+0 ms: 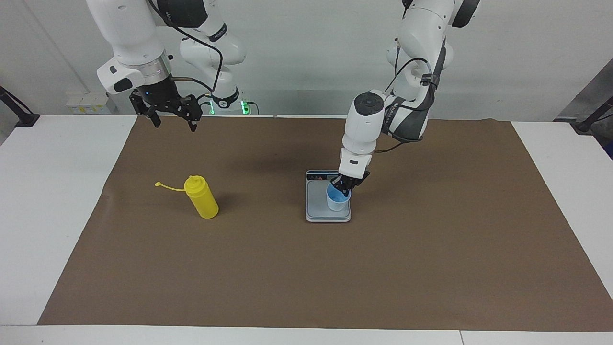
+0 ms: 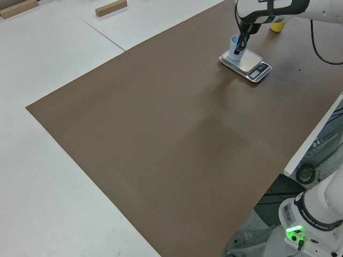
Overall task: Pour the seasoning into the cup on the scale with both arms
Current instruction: 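Carry the blue cup with the left gripper onto the scale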
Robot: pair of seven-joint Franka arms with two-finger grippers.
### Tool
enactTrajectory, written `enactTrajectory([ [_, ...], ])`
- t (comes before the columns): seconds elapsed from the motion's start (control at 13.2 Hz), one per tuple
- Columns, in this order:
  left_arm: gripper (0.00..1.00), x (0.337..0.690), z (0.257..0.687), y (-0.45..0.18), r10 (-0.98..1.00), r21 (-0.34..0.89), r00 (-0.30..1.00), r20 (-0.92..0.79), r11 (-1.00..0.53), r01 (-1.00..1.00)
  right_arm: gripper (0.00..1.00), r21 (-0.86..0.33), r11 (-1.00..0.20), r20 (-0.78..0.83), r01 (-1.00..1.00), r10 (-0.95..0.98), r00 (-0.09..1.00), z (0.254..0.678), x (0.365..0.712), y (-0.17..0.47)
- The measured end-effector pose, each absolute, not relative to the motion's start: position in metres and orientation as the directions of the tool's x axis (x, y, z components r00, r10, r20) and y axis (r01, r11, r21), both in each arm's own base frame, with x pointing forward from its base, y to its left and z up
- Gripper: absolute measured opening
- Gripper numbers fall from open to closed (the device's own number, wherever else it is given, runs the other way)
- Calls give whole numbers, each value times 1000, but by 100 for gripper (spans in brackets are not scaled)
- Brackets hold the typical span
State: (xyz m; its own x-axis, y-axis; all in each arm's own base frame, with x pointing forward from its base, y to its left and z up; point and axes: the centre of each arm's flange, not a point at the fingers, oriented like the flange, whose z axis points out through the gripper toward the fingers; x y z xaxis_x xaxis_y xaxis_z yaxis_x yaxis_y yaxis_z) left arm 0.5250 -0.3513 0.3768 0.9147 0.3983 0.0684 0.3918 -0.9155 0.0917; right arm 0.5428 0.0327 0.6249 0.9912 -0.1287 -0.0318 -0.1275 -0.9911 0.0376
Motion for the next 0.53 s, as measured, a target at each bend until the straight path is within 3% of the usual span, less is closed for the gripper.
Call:
enactTrajectory([
  [0.08, 7, 525, 377, -351, 398, 92, 915, 69, -916, 392, 100, 38, -991, -32, -129, -130, 991, 625, 543, 32],
  [0.15, 18, 525, 377, -351, 398, 91, 915, 68, -916, 392, 100, 38, -991, -32, -130, -132, 991, 625, 543, 31],
  [0.38, 53, 532, 392, -351, 404, 74, 913, 63, -914, 399, 100, 32, -991, -31, -127, -128, 991, 623, 544, 23],
  [0.53, 81, 546, 434, -349, 420, 64, 905, 66, -907, 417, 100, 13, -997, 0, -76, -76, 997, 615, 549, 6],
])
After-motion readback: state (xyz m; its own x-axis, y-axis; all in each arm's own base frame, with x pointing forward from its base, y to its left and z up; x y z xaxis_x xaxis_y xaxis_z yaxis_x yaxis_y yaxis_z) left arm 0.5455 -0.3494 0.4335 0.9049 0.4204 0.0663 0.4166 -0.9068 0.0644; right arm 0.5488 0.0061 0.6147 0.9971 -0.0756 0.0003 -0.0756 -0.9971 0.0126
